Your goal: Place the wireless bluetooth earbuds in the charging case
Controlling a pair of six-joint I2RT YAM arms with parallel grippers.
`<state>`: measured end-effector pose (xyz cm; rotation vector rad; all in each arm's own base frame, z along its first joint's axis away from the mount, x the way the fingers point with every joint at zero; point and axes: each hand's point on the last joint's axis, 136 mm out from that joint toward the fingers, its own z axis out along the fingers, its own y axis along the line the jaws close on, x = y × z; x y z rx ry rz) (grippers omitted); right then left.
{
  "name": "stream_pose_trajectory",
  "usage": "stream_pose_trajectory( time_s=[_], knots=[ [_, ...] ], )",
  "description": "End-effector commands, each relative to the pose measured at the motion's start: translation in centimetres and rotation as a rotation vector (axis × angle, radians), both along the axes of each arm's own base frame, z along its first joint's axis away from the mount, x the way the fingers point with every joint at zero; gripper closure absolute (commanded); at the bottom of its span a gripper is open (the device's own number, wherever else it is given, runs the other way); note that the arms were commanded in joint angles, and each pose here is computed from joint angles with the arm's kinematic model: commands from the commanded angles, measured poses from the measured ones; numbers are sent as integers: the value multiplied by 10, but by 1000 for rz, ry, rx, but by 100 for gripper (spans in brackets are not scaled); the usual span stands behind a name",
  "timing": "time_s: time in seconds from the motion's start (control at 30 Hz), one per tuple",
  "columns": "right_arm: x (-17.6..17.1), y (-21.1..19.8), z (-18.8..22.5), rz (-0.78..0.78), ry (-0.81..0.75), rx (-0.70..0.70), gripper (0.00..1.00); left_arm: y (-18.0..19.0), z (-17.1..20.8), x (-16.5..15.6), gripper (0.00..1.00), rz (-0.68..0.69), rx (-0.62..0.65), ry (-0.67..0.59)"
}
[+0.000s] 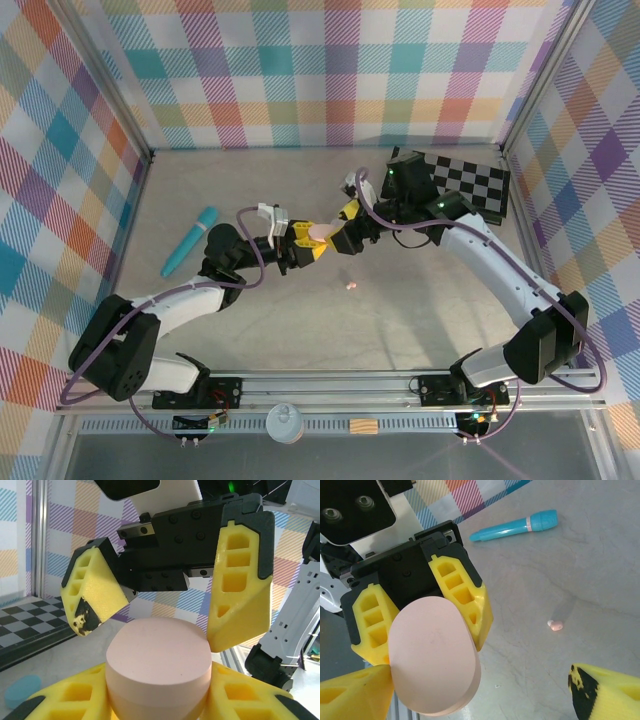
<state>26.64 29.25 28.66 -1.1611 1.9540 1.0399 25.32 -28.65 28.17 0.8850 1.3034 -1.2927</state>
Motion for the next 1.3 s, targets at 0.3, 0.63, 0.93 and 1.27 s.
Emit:
stream_pose_trajectory(
  time_s=[0.3, 0.63, 0.93, 1.27],
  knots=[
    [27, -6, 30, -116, -223, 37, 12, 0, 21, -11, 68, -65, -41, -70],
    [40, -6, 31, -186, -174, 34, 13, 1, 17, -16, 68, -73, -25, -108],
    [36, -3, 37, -167, -131, 45, 14, 3, 16, -20, 67, -67, -2, -125],
    [8, 4, 42, -15, -120, 95, 21, 3, 16, -20, 67, -63, 8, -138]
  ],
)
